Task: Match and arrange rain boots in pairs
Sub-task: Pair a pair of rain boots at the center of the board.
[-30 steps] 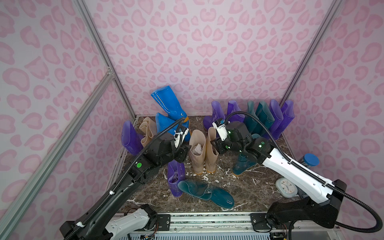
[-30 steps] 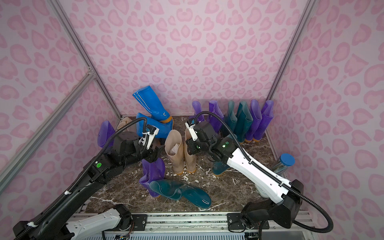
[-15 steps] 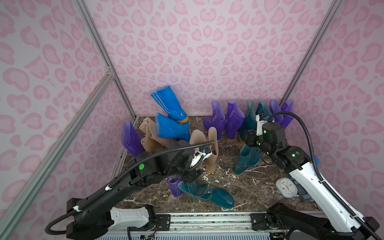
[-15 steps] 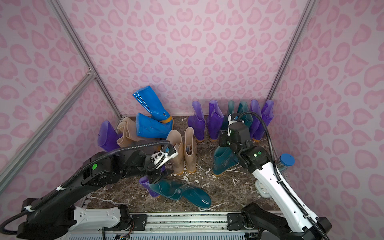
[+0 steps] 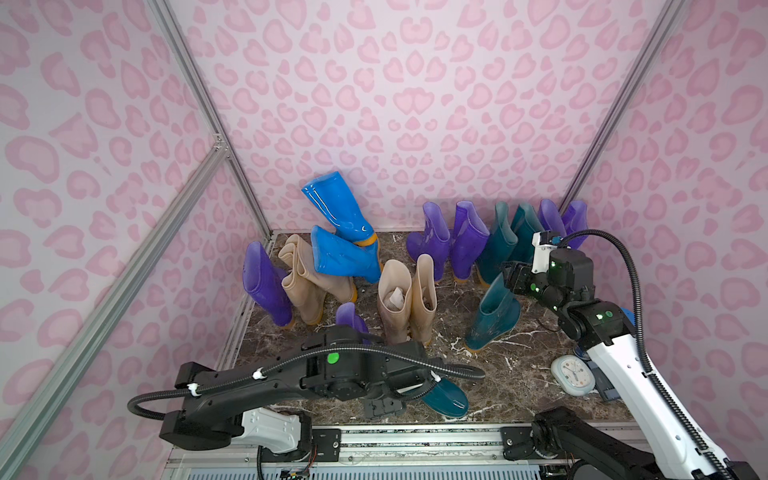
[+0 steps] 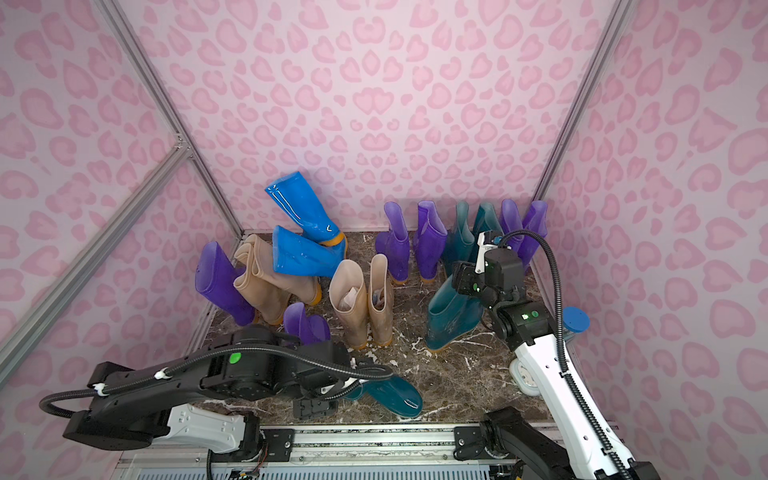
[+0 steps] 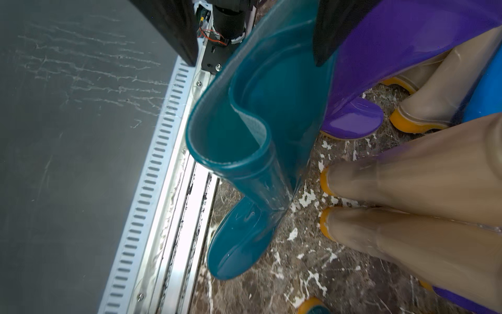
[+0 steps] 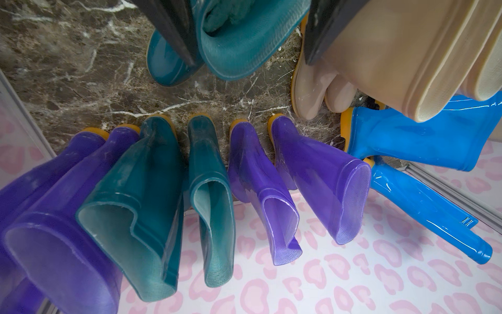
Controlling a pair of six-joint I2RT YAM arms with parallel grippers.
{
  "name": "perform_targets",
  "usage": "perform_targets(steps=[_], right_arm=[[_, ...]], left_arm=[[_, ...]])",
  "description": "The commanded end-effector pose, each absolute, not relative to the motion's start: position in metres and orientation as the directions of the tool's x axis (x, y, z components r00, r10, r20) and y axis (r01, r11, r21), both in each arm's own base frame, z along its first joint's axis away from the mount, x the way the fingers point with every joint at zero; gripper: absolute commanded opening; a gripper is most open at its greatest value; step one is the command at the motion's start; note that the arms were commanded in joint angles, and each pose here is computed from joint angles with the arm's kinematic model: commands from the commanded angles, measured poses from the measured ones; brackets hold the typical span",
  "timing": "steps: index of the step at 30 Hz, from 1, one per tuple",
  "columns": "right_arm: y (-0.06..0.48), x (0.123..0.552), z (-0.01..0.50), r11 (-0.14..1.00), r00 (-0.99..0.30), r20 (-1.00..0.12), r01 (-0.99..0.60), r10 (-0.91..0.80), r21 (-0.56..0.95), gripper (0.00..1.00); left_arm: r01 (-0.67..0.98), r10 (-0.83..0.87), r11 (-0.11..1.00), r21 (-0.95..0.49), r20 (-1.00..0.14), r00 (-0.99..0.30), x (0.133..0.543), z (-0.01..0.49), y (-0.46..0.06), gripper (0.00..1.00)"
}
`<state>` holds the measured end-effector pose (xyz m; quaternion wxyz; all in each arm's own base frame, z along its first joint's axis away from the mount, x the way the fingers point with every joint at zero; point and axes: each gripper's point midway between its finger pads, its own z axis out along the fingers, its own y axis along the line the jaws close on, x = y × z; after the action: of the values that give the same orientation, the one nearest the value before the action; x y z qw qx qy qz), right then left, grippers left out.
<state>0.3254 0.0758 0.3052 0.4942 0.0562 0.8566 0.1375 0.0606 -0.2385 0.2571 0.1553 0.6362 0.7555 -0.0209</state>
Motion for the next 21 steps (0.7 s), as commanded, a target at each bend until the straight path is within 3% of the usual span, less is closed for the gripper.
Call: perform_targets(steps=[1, 3, 5, 8, 13, 21], right_arm=[[0.078, 0.327, 0.312, 0.95, -0.485, -0.843, -0.074, 0.232, 0.304, 0.65], [0.077, 0.325, 0.314, 0.948, -0.479, -0.846, -0.077, 0.235, 0.307, 0.65], [0.077, 0.324, 0.317, 0.947, -0.473, -0.848, -0.082, 0.239, 0.312, 0.65], [0.077, 0.324, 0.317, 0.945, -0.479, -0.845, -0.083, 0.239, 0.315, 0.65], [0.066, 0.325, 0.302, 0.959, -0.493, -0.837, -0.016, 0.238, 0.282, 0.66], [0.066, 0.333, 0.293, 0.959, -0.5, -0.825, 0.043, 0.262, 0.279, 0.73]], left_arm=[[0.977, 0.958, 0.154, 0.15, -0.266, -0.11, 0.057, 0.252, -0.245, 0.67], [0.969, 0.957, 0.155, 0.191, -0.273, -0.099, 0.064, 0.249, -0.245, 0.63], [0.964, 0.958, 0.151, 0.218, -0.273, -0.089, 0.068, 0.245, -0.248, 0.44], [0.974, 0.962, 0.127, 0.189, -0.262, -0.075, 0.063, 0.241, -0.251, 0.36], [0.966, 0.954, 0.139, 0.218, -0.291, -0.072, 0.07, 0.243, -0.258, 0.02], [0.981, 0.862, 0.131, 0.142, -0.505, -0.042, 0.065, 0.293, -0.296, 0.02]])
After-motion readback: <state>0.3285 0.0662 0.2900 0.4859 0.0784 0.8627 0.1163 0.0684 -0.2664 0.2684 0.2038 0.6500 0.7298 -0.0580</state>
